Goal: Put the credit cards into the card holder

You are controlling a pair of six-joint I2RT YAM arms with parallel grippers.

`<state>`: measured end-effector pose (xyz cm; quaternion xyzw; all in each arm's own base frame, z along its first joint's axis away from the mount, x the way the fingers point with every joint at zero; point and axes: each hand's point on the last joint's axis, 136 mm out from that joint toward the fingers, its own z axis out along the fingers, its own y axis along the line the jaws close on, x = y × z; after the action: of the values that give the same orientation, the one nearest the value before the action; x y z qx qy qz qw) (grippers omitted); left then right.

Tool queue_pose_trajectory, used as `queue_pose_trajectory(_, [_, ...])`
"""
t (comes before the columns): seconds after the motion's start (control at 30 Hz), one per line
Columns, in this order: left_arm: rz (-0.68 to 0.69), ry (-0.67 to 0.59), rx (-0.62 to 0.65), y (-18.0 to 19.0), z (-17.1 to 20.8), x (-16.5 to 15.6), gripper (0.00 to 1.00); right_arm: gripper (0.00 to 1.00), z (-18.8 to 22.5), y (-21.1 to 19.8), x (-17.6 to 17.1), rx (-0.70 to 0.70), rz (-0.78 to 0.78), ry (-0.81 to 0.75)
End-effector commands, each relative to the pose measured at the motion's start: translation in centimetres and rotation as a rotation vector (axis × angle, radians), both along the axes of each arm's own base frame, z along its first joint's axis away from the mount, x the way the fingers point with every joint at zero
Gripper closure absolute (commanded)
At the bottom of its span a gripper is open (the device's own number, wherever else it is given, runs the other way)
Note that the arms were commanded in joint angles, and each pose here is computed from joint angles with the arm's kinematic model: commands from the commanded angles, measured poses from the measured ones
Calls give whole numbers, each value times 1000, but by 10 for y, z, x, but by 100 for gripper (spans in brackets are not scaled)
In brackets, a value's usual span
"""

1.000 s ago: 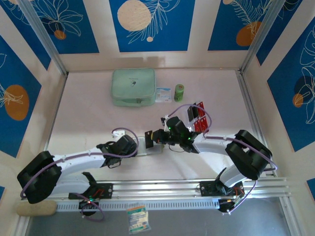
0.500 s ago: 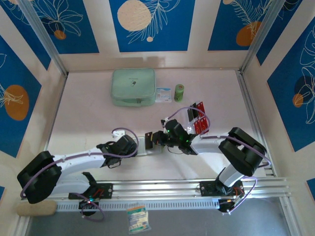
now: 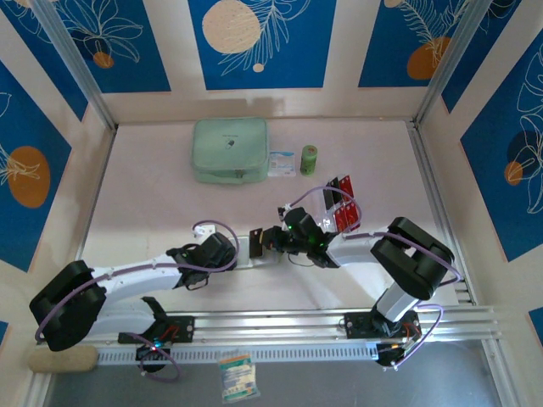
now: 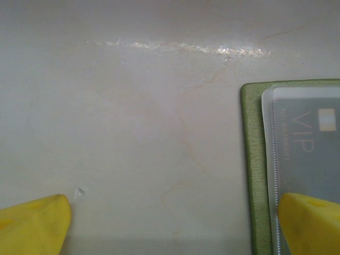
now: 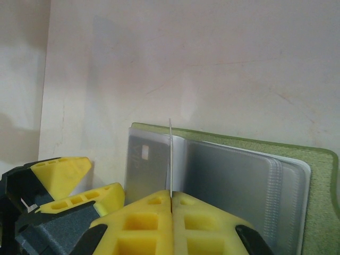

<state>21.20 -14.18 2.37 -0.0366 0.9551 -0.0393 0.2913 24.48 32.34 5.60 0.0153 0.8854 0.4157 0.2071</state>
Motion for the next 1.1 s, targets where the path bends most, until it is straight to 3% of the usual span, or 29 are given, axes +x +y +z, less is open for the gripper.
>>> queue_pose_trajectory(0.0, [29,4,25,10,-3,-2,1,100,-9,0,-5,1,-1,21])
queue_pose_trajectory(0.73, [-3,-38,-3,-4,19,10,1,100,-16,2,-8,47,-10,62])
queue_pose_trajectory(1.07, [-15,2,39,-6,4,10,0,100,-10,1,-7,61,-12,60])
